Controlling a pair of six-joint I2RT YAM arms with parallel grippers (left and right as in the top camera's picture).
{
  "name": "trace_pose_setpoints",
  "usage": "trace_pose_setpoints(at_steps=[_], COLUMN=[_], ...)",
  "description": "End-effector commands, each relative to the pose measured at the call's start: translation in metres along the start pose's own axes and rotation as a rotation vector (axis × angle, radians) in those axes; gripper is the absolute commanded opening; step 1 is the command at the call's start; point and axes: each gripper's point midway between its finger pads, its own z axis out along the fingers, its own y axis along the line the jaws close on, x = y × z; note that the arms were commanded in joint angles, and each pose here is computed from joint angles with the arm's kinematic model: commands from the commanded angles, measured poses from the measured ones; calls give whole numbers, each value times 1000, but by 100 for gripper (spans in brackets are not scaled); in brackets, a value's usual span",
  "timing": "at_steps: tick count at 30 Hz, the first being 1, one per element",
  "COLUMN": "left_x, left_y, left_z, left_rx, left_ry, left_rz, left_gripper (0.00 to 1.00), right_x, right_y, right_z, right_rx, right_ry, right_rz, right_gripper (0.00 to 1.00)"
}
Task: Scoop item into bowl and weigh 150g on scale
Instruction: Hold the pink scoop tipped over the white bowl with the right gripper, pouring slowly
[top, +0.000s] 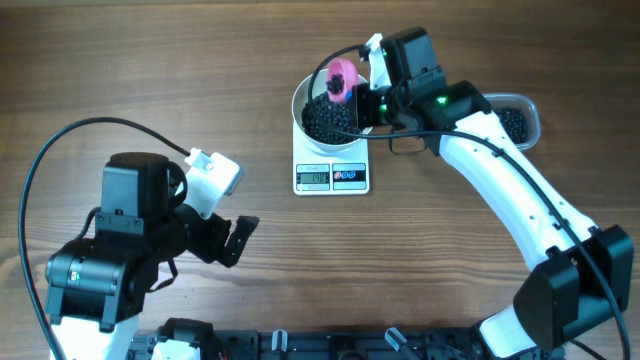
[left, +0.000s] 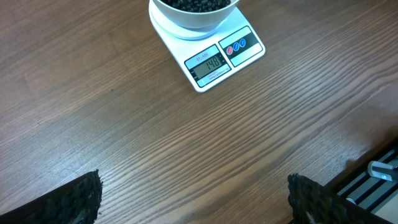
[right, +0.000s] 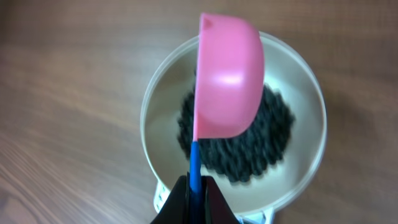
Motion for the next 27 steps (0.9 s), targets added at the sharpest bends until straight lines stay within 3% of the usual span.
trace_pose_setpoints(at_steps=[1, 4, 11, 13, 16, 18, 27], left_x=[-4, -4, -4, -4, -4, -4, -4], left_y=[2, 2, 2, 2, 2, 2, 2], left_z=[-4, -4, -4, -4, -4, -4, -4], left_rx=[-12, -12, -12, -13, -13, -12, -12], left_ry=[-17, -17, -17, -17, -17, -17, -17], left_rz=[20, 20, 20, 20, 20, 20, 20], left_gripper=[100, 100, 100, 100, 100, 100, 100], right_x=[0, 5, -4, 8, -6, 5, -4], right_y=[3, -10, 2, -11, 12, -5, 4], right_z=[4, 7, 2, 4, 1, 5, 3], right_rx=[-14, 55, -5, 64, -59, 29, -15], right_ry=[8, 26, -8, 39, -9, 29, -5], right_rz=[2, -27, 14, 5, 57, 30, 40], right_gripper=[4, 4, 4, 4, 4, 4, 4])
